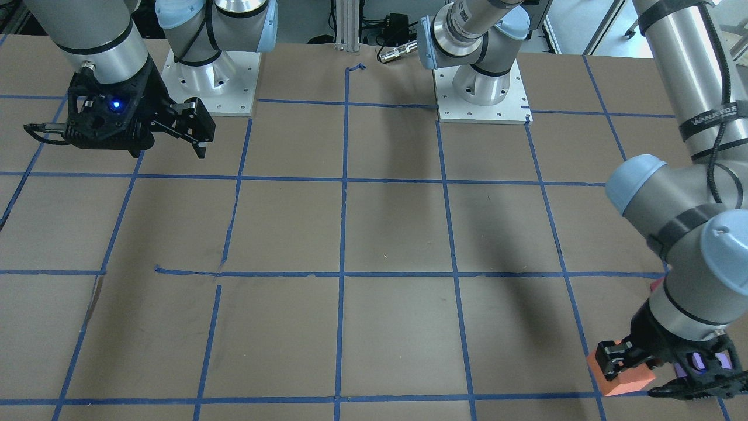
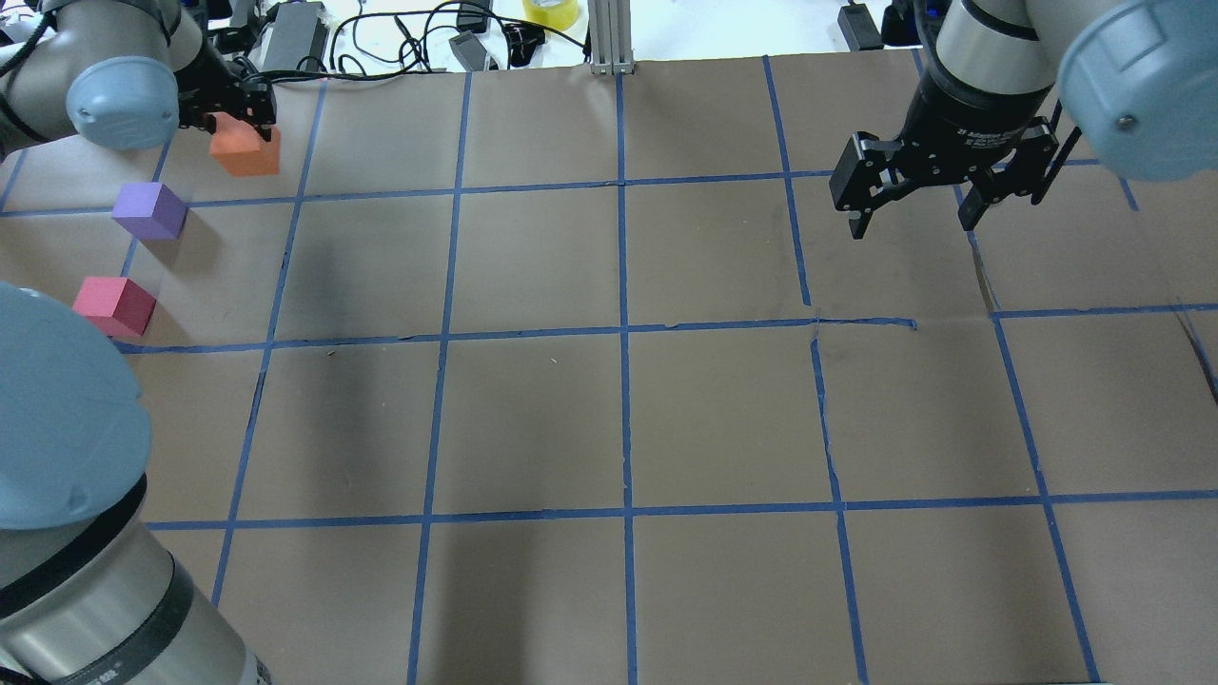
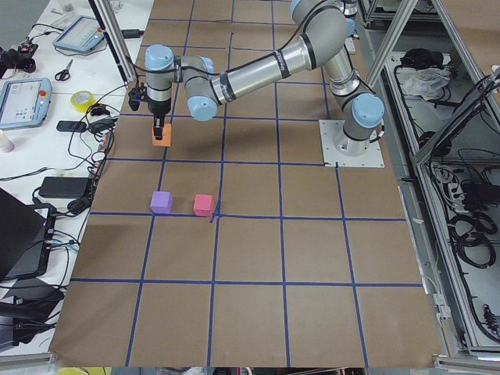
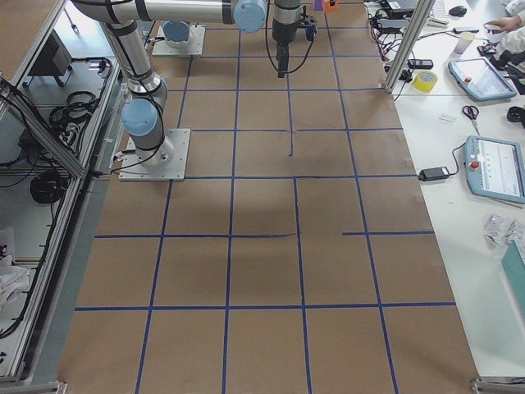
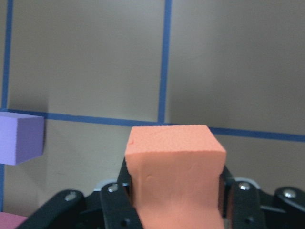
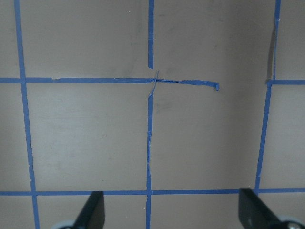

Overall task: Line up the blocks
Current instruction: 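Carry the orange cube with the left gripper toward the purple cube, then lower the orange cube between the purple and pink cubes and release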

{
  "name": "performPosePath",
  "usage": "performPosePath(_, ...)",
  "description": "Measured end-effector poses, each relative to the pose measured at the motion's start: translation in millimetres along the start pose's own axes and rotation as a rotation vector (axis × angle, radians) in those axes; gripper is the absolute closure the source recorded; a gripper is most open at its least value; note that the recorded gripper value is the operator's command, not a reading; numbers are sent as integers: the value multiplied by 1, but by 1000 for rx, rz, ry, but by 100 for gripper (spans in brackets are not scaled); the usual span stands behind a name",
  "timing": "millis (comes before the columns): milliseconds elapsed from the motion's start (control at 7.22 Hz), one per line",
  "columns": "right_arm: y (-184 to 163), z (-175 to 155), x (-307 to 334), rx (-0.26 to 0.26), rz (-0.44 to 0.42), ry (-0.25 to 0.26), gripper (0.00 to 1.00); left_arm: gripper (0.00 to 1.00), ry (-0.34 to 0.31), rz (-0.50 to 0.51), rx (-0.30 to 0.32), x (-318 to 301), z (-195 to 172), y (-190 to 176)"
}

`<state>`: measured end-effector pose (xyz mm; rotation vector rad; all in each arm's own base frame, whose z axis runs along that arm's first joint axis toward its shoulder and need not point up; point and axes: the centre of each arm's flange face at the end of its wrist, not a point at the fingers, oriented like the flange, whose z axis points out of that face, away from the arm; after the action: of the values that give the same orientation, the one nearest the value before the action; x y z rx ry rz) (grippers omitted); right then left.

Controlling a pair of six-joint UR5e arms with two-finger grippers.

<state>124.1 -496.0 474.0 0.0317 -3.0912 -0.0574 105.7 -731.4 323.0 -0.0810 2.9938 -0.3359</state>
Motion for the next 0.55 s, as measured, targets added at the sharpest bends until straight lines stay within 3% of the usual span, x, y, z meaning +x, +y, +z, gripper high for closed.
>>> performPosePath(416, -3, -11, 3, 22, 2, 28, 0, 80, -13, 138, -59, -114, 38, 25)
performPosePath(554, -5, -17, 2, 38, 11, 24, 0, 80, -5, 138, -80, -140, 50, 34)
